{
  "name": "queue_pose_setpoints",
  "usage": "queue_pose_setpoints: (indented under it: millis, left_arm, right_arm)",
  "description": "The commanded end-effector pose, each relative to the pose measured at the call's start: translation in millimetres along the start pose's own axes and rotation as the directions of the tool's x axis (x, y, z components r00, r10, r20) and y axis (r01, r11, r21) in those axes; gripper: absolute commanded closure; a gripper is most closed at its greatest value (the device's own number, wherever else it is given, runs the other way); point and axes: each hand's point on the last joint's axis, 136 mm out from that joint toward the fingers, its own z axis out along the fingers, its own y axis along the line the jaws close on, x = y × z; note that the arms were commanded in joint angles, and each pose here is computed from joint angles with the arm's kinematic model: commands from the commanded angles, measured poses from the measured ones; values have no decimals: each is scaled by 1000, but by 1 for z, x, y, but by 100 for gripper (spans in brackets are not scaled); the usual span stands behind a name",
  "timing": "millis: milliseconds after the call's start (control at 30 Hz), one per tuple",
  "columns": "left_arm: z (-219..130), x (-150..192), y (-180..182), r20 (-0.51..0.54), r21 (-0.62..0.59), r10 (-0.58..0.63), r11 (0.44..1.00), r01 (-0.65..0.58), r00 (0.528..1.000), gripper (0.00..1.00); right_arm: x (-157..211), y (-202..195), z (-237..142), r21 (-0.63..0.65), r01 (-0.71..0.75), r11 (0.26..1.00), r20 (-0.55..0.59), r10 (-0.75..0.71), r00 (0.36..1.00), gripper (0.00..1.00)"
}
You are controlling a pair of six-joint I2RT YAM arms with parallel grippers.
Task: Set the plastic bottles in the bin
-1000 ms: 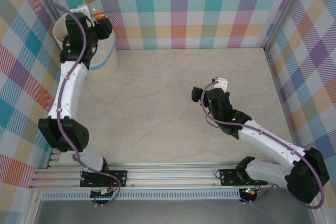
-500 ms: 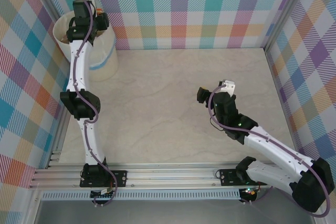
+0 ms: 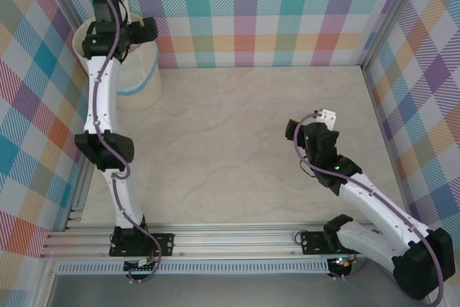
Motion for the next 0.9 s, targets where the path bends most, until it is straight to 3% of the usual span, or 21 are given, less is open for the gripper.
queue_pose_setpoints:
  millis: [0,133,267,367,500,633,767,867]
  left_arm:
    - [-83,-30,-25,103,77,-16,997,8,995,0]
    - [-118,-10,-10,227,21,-29,999,24,973,0]
    - [-141,34,13,310,-49,-100,991,121,946,0]
    - [-140,92,34,284,-106,-195,967,233,939,0]
    - [-125,190,69,263,-232,-278,911,340,924,0]
    - [-109,274,104,213,-403,-210,871,281,954,0]
    - [-83,320,100,125,-363,-165,910,200,978,0]
    - [-62,343,90,69,-294,-118,946,133,991,0]
  right_arm:
    - [17,-25,11,14,126,992,-63,-125,990,0]
    - [41,-52,36,22,177,984,-111,-173,979,0]
    - [64,-60,61,-27,175,984,-170,-178,969,0]
    - [74,-60,79,-53,188,981,-192,-195,962,0]
    - [75,-54,98,-114,218,969,-137,-232,963,0]
    - [59,-50,110,-154,231,961,-41,-239,970,0]
    - [46,-48,115,-236,169,957,44,-163,986,0]
    - [63,-49,118,-267,178,947,119,-151,981,0]
